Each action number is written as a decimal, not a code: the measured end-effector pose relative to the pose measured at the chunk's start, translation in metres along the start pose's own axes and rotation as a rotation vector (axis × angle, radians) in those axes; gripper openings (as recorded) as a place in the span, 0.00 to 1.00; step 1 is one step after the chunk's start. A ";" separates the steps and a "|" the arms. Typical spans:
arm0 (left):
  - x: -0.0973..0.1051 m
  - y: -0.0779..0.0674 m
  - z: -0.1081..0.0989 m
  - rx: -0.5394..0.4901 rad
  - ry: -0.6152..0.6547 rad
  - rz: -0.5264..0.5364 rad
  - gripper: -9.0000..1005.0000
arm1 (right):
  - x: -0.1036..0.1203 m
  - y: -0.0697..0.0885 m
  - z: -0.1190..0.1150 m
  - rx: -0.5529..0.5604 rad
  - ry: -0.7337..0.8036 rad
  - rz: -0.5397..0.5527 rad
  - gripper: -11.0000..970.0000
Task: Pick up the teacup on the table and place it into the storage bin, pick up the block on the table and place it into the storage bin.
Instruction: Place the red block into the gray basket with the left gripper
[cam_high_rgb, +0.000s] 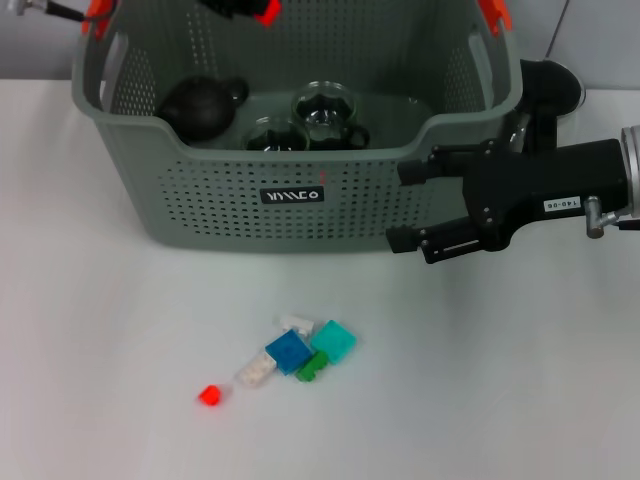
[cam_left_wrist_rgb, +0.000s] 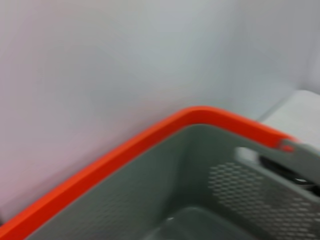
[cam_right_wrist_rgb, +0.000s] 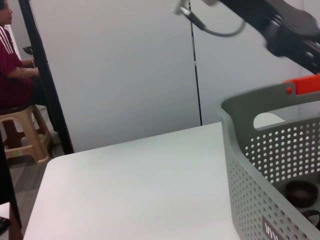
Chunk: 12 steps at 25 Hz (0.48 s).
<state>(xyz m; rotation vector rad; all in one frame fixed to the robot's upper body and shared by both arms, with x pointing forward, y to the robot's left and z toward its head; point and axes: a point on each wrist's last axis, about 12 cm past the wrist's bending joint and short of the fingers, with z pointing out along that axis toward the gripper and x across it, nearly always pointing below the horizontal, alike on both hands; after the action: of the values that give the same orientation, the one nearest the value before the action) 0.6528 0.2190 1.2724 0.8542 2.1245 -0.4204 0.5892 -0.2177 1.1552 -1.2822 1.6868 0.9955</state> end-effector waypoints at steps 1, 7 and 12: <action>0.003 0.008 0.011 -0.023 0.014 -0.032 0.31 | 0.000 0.000 0.000 0.000 0.001 0.000 0.97; 0.013 0.017 0.026 -0.076 0.059 -0.066 0.33 | 0.002 -0.001 -0.003 0.003 0.009 0.004 0.97; 0.016 0.017 0.029 -0.112 0.073 -0.077 0.34 | 0.002 -0.001 -0.002 0.006 0.011 -0.009 0.97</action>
<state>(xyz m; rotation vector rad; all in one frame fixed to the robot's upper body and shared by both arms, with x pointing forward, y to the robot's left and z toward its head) 0.6732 0.2225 1.2411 0.7361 2.2307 -0.3101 0.5899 -0.2208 1.1541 -1.2926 1.6894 0.9791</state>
